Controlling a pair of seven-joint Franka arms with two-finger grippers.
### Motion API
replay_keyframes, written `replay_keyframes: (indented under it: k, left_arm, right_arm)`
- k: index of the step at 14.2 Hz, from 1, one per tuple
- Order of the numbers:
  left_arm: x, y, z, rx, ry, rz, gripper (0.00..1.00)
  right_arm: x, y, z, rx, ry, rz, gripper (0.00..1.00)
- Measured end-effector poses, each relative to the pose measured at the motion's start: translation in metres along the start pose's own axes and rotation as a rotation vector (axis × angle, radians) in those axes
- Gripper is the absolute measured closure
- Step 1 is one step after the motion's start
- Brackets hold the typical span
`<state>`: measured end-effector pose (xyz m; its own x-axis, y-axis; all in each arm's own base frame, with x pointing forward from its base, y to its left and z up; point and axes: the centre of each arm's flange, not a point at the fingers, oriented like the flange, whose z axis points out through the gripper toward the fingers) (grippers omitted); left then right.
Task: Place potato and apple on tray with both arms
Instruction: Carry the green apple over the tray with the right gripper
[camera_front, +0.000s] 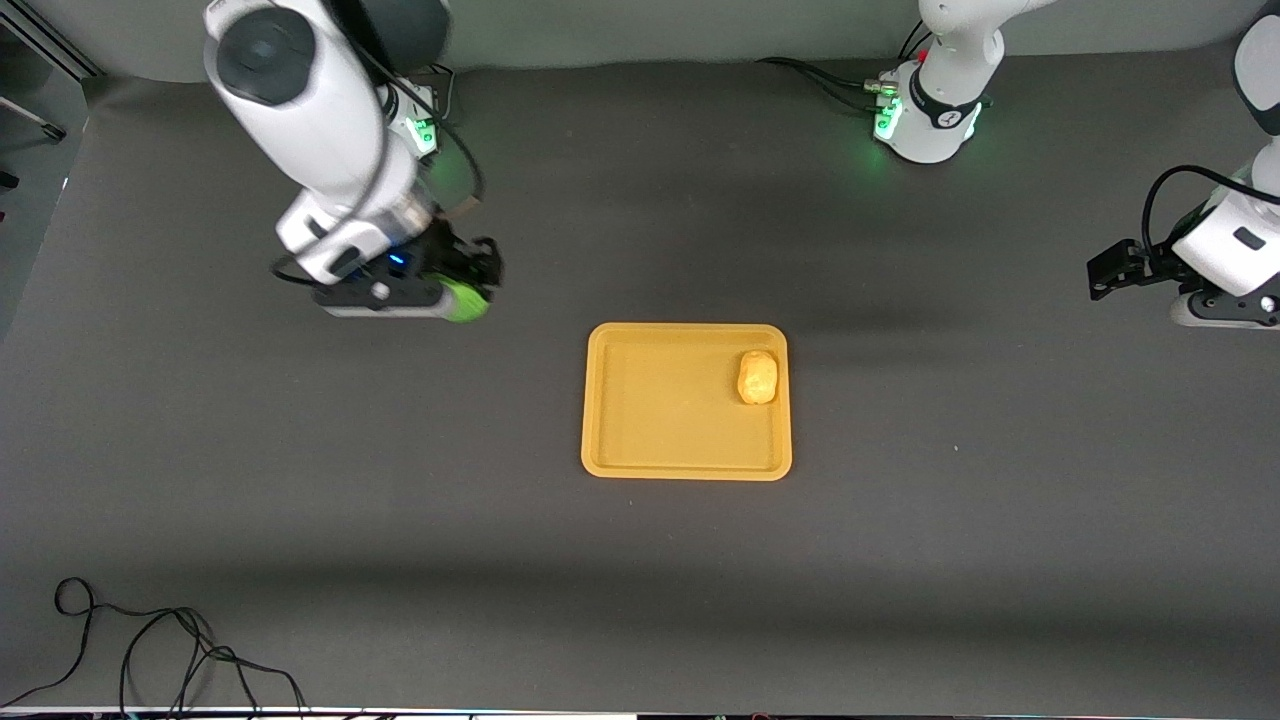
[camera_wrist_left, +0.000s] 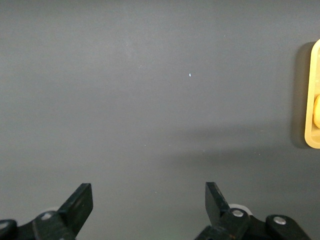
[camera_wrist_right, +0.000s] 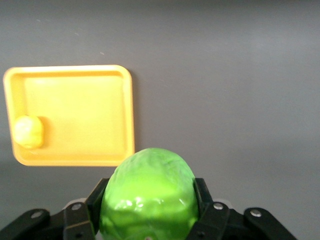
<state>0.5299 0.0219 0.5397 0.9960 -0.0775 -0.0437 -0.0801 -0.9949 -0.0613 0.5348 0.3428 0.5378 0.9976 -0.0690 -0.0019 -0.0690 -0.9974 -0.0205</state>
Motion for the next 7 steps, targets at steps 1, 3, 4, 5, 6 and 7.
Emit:
replay_keyframes:
  k: [1, 3, 4, 5, 6, 7]
  left_arm:
    - [-0.001, -0.003, 0.0, -0.006, 0.001, -0.004, 0.0]
    - [-0.004, -0.01, -0.003, -0.023, 0.002, -0.009, 0.0]
    - [-0.007, -0.012, -0.006, -0.037, -0.009, -0.009, 0.0]
    - [-0.012, -0.012, -0.013, -0.05, -0.027, -0.006, 0.0]
    - [-0.015, -0.012, -0.023, -0.06, -0.04, -0.001, 0.0]
    - [-0.018, -0.01, -0.033, -0.065, -0.043, 0.006, 0.0]
  right_arm:
    - [0.003, -0.031, 0.009, -0.007, -0.003, 0.008, 0.28]
    - [0.001, -0.094, 0.031, -0.012, 0.002, 0.028, 0.28]
    - [-0.002, -0.12, 0.043, -0.01, 0.006, 0.039, 0.28]
    - [-0.007, -0.143, 0.057, -0.004, 0.003, 0.049, 0.28]
    - [-0.011, -0.161, 0.07, 0.002, -0.005, 0.059, 0.28]
    - [-0.014, -0.173, 0.085, 0.004, -0.015, 0.064, 0.28]
